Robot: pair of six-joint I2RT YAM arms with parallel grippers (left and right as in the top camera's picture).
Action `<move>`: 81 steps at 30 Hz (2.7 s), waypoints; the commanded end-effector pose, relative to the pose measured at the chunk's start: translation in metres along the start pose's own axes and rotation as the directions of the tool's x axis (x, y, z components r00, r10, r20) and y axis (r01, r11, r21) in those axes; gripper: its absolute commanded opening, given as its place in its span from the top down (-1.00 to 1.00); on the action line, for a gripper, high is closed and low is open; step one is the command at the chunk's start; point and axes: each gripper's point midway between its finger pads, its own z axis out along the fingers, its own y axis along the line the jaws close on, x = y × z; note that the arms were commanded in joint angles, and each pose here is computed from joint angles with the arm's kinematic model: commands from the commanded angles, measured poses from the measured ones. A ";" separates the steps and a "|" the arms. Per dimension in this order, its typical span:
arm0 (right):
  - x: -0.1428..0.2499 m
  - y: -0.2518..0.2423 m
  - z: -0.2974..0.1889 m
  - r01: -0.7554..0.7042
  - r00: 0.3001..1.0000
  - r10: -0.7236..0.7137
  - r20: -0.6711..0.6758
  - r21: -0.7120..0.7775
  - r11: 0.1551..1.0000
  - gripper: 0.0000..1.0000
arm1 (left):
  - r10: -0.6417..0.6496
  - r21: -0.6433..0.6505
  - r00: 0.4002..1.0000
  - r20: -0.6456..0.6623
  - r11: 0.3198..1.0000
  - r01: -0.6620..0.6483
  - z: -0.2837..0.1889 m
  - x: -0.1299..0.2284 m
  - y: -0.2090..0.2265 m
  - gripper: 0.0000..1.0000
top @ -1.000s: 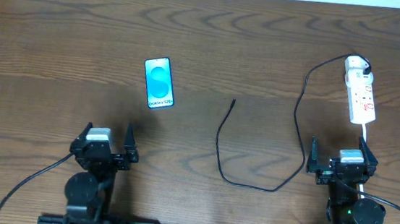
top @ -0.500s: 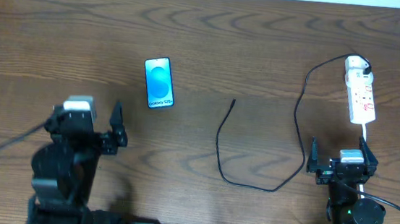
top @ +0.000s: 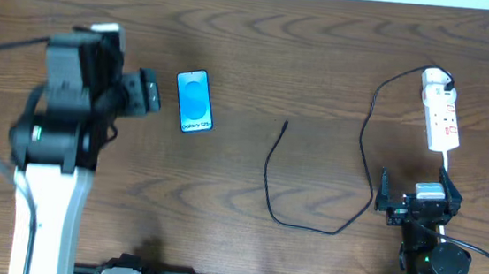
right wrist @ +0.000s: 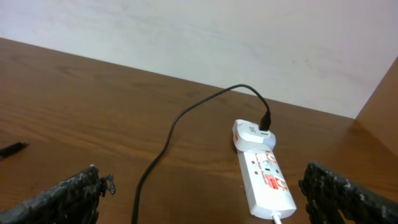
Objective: Plug charger to phone and switch on socket
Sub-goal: 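Move the left gripper forward over the Galaxy S25+ phone, then lower the left gripper and grip the phone's bottom edge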
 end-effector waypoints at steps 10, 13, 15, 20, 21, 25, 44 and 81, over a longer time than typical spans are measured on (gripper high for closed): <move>0.000 0.000 0.000 0.009 1.000 -0.009 0.001 0.000 1.000 -0.99 | -0.029 0.063 0.951 -0.308 0.997 0.050 0.098 0.016 -0.019 -0.80; 0.000 0.000 0.000 0.009 1.000 -0.009 0.001 0.000 1.000 -0.98 | -0.030 0.057 0.938 -0.347 0.997 0.052 0.109 0.024 -0.019 -0.80; 0.000 0.000 0.000 0.009 1.000 -0.009 0.001 0.000 1.000 -0.98 | -0.030 0.052 0.928 -0.372 0.997 0.053 0.111 0.030 -0.018 -0.80; 0.000 0.000 0.000 0.009 1.000 -0.009 0.001 0.000 1.000 -0.99 | -0.031 0.067 0.925 -0.378 0.996 0.060 0.112 0.032 -0.021 -0.38; 0.000 0.000 0.000 0.009 1.000 -0.009 0.001 0.000 1.000 -0.99 | -0.031 0.085 0.922 -0.387 0.994 0.069 0.111 0.033 -0.024 -0.64; 0.000 0.000 0.000 0.009 1.000 -0.009 0.000 0.000 1.000 -0.98 | -0.064 0.066 0.905 -0.421 0.993 0.101 0.110 0.041 -0.024 -0.97; 0.000 0.000 0.000 0.009 1.000 -0.009 0.000 0.000 1.000 -0.98 | -0.127 -0.082 0.842 -0.524 0.992 0.099 0.190 0.051 -0.043 -0.96; 0.000 0.000 0.000 0.009 1.000 -0.009 0.001 0.000 1.000 -0.99 | -0.087 -0.151 0.805 -0.587 0.989 -0.003 0.267 0.104 -0.053 -0.96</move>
